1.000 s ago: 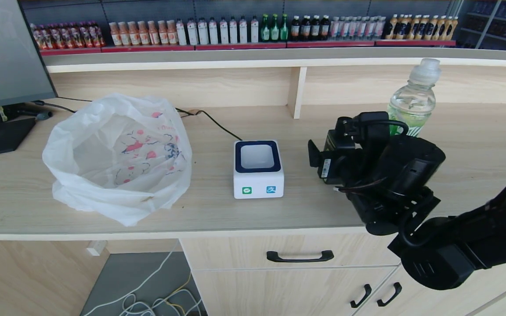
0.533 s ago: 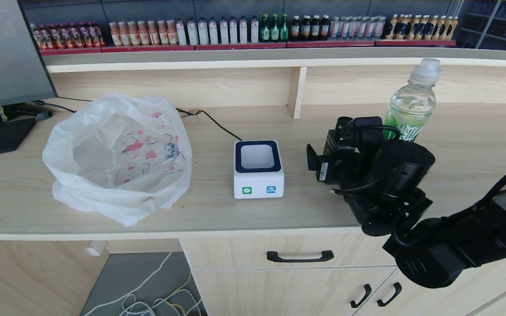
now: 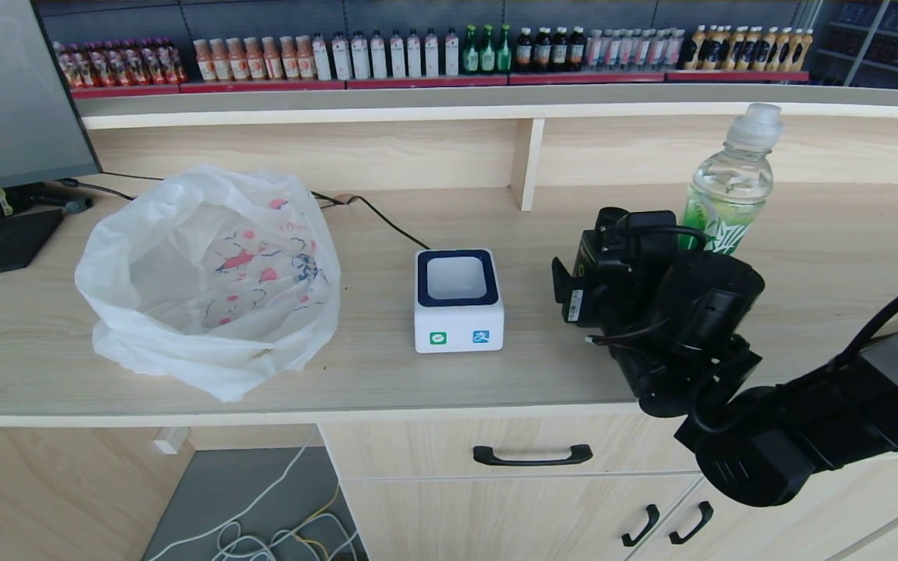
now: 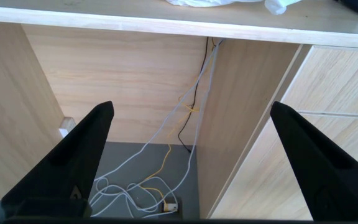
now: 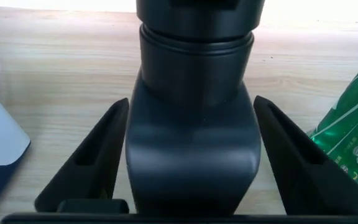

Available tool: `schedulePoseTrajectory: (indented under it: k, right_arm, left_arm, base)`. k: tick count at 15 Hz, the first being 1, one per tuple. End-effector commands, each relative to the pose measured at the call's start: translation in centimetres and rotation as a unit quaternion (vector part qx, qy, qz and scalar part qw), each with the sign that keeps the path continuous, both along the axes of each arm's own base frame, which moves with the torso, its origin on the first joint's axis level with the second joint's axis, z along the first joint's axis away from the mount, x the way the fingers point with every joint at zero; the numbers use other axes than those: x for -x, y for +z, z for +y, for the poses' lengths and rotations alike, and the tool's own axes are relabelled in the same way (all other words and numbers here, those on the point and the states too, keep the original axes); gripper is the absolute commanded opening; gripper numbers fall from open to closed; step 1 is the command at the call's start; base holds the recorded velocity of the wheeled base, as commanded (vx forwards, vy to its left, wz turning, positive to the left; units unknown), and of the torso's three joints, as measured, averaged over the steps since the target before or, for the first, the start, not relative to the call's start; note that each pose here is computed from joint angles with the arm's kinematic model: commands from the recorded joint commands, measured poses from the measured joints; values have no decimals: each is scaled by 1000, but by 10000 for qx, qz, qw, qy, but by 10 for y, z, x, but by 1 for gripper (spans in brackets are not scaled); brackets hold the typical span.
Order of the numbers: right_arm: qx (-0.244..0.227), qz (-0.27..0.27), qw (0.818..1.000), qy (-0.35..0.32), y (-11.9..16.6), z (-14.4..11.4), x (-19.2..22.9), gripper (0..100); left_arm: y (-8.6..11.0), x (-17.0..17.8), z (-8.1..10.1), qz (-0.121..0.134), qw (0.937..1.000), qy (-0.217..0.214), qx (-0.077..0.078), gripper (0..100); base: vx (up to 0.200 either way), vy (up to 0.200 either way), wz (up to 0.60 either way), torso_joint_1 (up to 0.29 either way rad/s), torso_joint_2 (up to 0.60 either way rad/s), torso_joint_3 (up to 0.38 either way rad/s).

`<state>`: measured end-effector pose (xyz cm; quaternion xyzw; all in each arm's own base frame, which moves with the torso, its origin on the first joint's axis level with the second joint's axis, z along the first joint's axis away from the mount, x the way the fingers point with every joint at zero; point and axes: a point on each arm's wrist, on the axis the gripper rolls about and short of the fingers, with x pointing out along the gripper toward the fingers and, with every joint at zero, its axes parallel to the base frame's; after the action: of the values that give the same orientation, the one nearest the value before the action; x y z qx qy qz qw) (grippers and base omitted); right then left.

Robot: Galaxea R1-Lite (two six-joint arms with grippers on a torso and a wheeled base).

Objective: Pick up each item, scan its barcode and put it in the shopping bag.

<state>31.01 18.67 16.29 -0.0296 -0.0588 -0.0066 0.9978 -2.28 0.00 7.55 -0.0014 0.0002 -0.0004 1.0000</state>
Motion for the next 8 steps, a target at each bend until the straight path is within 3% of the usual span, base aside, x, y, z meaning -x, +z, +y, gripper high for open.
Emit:
schedulePoseTrajectory:
  k: [1, 8]
  right_arm:
    - [-12, -19, 10000, -51, 1, -4, -2, 0]
    - [-17, -56, 10000, 1, 1, -5, -1, 0]
  left_arm:
    - [0, 0, 0, -2, 10000, 4, 2, 100]
    - [0, 0, 0, -2, 10000, 4, 2, 100]
  base:
    - [0, 0, 0, 0, 0, 0]
    - [0, 0, 0, 0, 0, 0]
